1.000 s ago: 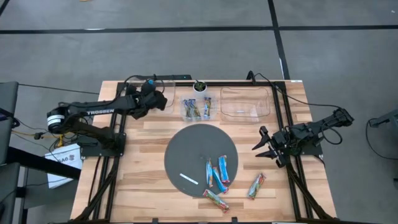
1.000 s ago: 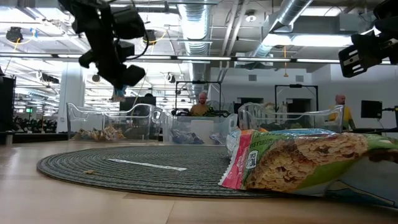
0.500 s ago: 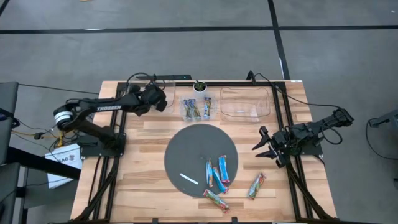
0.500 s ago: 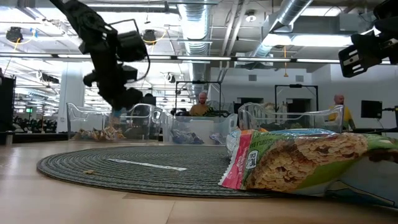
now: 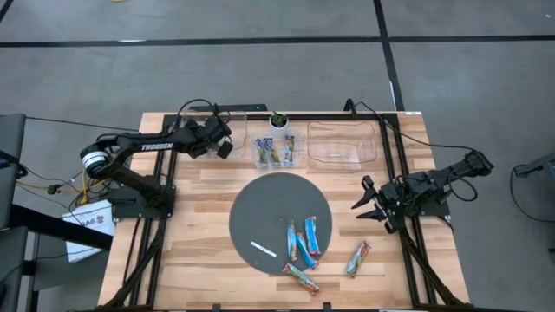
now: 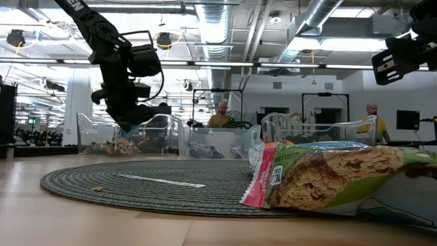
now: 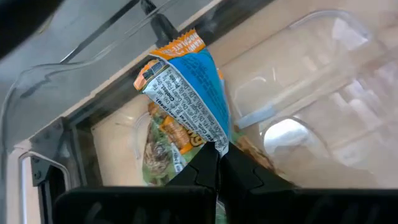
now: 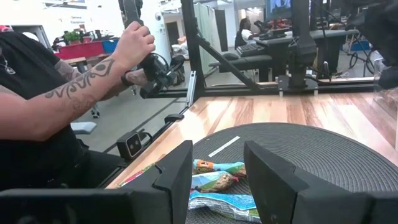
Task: Pick and place Granola Bars by type
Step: Put the yellow granola bar into the left transparent bin
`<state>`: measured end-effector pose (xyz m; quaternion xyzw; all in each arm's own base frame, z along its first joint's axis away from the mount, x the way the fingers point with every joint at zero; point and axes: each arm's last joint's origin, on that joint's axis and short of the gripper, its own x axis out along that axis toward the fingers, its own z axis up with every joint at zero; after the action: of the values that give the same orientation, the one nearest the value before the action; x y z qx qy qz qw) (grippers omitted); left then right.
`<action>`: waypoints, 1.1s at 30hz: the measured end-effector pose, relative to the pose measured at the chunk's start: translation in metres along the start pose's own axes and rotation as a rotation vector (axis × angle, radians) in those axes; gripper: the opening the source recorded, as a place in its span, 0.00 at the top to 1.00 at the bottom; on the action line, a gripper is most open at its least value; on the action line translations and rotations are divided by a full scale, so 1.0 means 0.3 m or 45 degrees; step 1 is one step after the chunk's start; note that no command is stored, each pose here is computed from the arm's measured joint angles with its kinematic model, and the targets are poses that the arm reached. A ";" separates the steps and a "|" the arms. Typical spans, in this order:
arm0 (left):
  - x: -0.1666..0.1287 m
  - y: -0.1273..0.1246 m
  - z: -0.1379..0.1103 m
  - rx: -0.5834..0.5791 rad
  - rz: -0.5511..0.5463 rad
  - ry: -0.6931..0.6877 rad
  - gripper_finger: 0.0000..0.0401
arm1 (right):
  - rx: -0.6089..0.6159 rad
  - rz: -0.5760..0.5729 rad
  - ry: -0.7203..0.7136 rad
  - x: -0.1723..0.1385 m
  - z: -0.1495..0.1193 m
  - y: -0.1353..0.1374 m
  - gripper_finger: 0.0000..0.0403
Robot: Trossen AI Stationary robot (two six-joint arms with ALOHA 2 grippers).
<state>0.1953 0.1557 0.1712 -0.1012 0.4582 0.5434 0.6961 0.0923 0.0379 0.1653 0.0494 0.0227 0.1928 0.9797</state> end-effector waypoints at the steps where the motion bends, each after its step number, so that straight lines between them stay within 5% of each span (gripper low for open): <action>1: 0.001 0.002 0.000 -0.002 0.002 0.001 1.00 | 0.000 0.000 0.000 0.000 0.000 0.000 0.66; 10: 0.001 0.001 0.003 -0.046 0.000 -0.008 0.98 | 0.000 0.000 0.000 0.000 0.000 0.000 0.66; 23: 0.001 0.000 0.011 -0.087 -0.006 -0.034 0.74 | 0.000 0.000 0.000 0.000 0.000 0.000 0.66; 33: -0.008 -0.001 0.023 -0.116 -0.017 -0.082 0.72 | 0.000 0.000 0.000 0.000 0.000 0.000 0.66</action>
<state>0.1992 0.1584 0.1767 -0.1183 0.4097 0.5620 0.7087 0.0923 0.0379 0.1653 0.0494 0.0227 0.1926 0.9798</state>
